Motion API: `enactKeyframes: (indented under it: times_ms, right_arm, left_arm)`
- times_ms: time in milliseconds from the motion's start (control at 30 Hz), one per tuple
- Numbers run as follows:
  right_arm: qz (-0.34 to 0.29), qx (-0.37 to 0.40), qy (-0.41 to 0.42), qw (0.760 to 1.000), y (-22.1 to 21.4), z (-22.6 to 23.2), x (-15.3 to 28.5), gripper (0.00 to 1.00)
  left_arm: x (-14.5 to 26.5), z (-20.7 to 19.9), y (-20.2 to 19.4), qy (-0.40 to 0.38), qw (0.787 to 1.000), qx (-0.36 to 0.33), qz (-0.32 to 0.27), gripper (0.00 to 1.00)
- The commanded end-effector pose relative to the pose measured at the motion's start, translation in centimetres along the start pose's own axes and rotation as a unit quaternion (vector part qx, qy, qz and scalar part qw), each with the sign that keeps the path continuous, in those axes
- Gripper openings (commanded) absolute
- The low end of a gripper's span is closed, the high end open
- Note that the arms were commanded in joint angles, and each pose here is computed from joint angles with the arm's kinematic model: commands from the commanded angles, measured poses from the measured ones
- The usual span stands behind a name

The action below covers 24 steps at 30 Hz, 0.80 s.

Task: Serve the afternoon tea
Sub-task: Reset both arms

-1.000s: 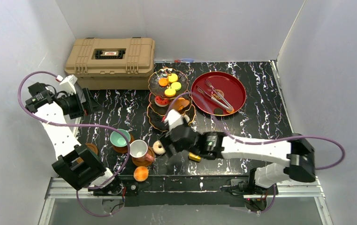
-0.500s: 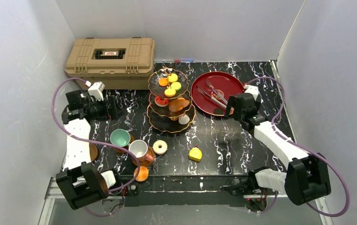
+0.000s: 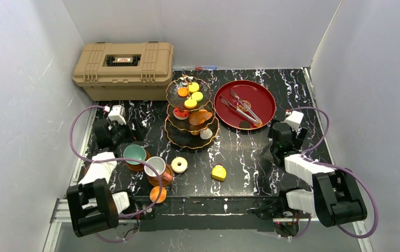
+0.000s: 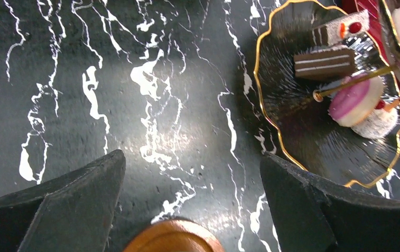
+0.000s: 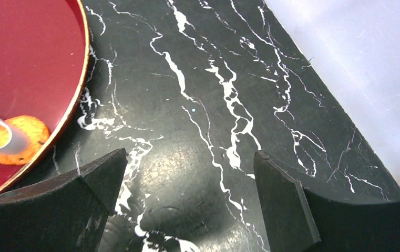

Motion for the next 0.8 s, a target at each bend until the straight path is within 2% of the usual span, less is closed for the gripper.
enactKeyframes:
  times_ms: [0,100,200,300,433,600,667,767]
  right_arm:
    - [-0.088,-0.045,-0.016,0.995,1.8,-0.2,-1.5,0.98]
    - [-0.092,-0.03,-0.025,0.995,1.4,0.1,-2.6,0.98]
    - [-0.093,-0.028,-0.02,0.995,1.5,0.9,-3.8,0.98]
    - [-0.082,-0.007,0.0,0.997,0.8,2.0,-4.7,0.98]
    - [-0.091,0.015,0.041,0.995,0.5,3.0,-4.9,0.98]
    - [-0.125,0.027,0.084,0.988,-0.5,3.2,-3.8,0.98]
    - [-0.156,0.028,0.085,0.984,-0.2,3.2,-3.4,0.98]
    - [-0.117,0.018,0.072,0.99,-0.3,3.1,-4.8,0.98]
  left_arm:
    - [-1.6,0.3,1.6,-0.005,0.996,-0.033,-0.087,0.98]
    - [-2.1,0.8,1.6,0.009,0.994,-0.042,-0.105,0.98]
    - [-2.5,0.7,1.5,0.017,0.987,-0.079,-0.14,0.98]
    - [-3.2,1.0,1.2,0.029,0.985,-0.091,-0.141,0.98]
    - [-4.1,2.2,0.0,0.045,0.985,-0.086,-0.142,0.98]
    - [-4.7,2.6,-1.5,0.031,0.978,-0.112,-0.175,0.98]
    - [-5.0,2.5,-1.9,0.04,0.981,-0.113,-0.152,0.98]
    - [-6.1,2.5,-1.6,0.035,0.987,-0.109,-0.115,0.98]
Point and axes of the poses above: each gripper's point midway between its finger pads, its own x axis back along the fingers, its own z axis along the line the jaws close on, y = z × x, the point moved 6 cm from there along x, back along the fingers, and after that the axes turned 10 degrees about x, right-handed, at the moved point
